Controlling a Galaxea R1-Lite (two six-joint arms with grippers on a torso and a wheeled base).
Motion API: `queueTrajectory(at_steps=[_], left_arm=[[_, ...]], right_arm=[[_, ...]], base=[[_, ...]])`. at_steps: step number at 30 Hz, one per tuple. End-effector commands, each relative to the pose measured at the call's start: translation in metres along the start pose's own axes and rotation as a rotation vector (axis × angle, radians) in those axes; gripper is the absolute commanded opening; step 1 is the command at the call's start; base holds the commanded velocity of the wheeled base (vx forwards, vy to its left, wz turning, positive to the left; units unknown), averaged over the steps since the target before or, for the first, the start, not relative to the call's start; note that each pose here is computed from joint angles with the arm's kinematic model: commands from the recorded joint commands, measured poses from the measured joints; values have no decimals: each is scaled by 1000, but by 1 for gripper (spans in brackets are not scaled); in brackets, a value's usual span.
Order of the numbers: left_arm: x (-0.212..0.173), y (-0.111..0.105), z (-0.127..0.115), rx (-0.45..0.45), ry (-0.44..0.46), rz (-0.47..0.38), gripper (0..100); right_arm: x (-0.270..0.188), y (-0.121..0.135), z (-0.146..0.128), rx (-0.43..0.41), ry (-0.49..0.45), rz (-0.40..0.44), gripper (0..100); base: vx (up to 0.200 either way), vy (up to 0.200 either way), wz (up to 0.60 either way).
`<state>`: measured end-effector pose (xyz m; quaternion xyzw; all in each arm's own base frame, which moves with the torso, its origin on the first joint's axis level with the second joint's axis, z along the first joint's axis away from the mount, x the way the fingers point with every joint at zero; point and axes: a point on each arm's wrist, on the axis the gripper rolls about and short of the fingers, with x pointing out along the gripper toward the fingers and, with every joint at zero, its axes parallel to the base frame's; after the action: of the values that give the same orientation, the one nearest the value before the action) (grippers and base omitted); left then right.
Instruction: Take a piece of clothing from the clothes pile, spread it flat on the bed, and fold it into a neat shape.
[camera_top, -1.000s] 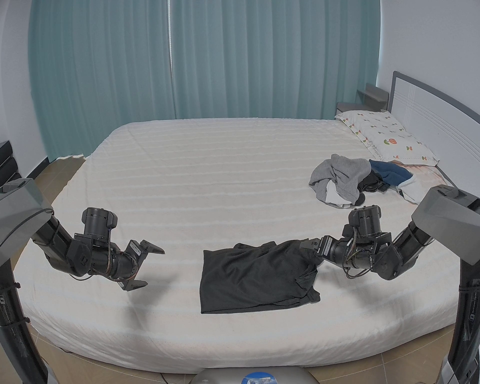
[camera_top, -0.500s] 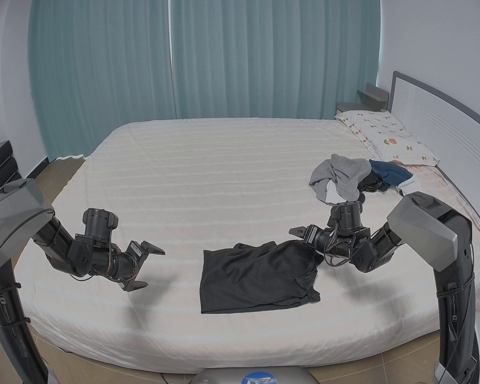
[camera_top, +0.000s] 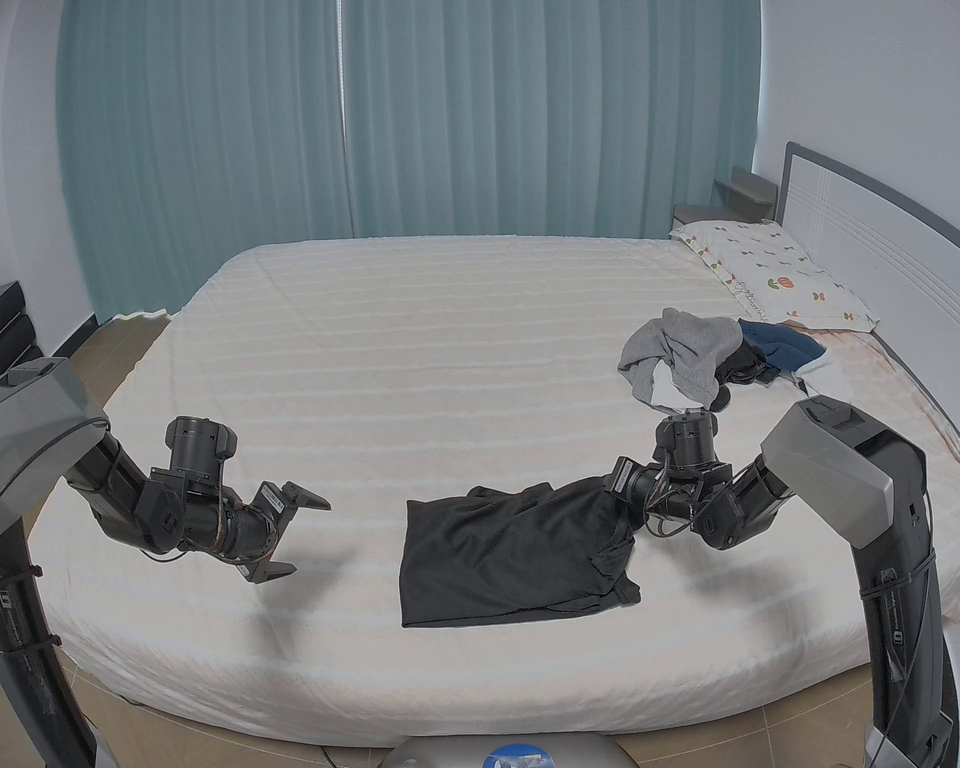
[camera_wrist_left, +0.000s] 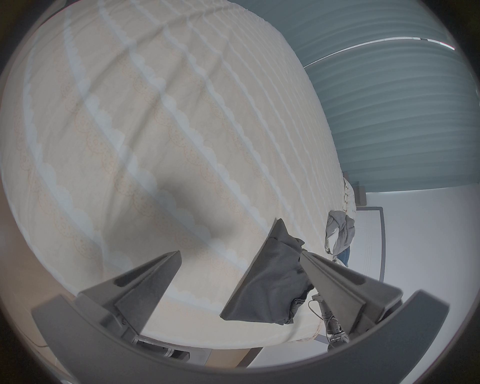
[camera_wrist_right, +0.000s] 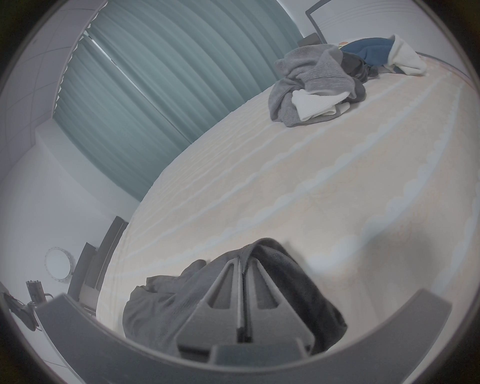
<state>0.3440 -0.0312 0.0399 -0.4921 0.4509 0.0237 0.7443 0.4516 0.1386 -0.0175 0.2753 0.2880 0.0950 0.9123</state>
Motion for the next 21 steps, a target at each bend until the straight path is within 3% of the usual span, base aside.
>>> queueTrajectory(at_steps=[1,6,18,19,21], left_arm=[[0,0,0,0,0,0,100],[0,0,0,-1,1,1,100],[0,0,0,-1,1,1,100],[0,0,0,-1,1,1,100],[0,0,0,-1,1,1,100]], right_arm=[[-3,-4,6,7,-17,-10,0],[-5,-12,10,84,-17,-30,0],[-5,-25,7,104,-6,-59,0],[-7,-25,7,106,-5,-58,100],[-16,-22,9,107,5,-50,100]], base=[[0,0,0],[0,0,0],[0,0,0],[0,0,0],[0,0,0]])
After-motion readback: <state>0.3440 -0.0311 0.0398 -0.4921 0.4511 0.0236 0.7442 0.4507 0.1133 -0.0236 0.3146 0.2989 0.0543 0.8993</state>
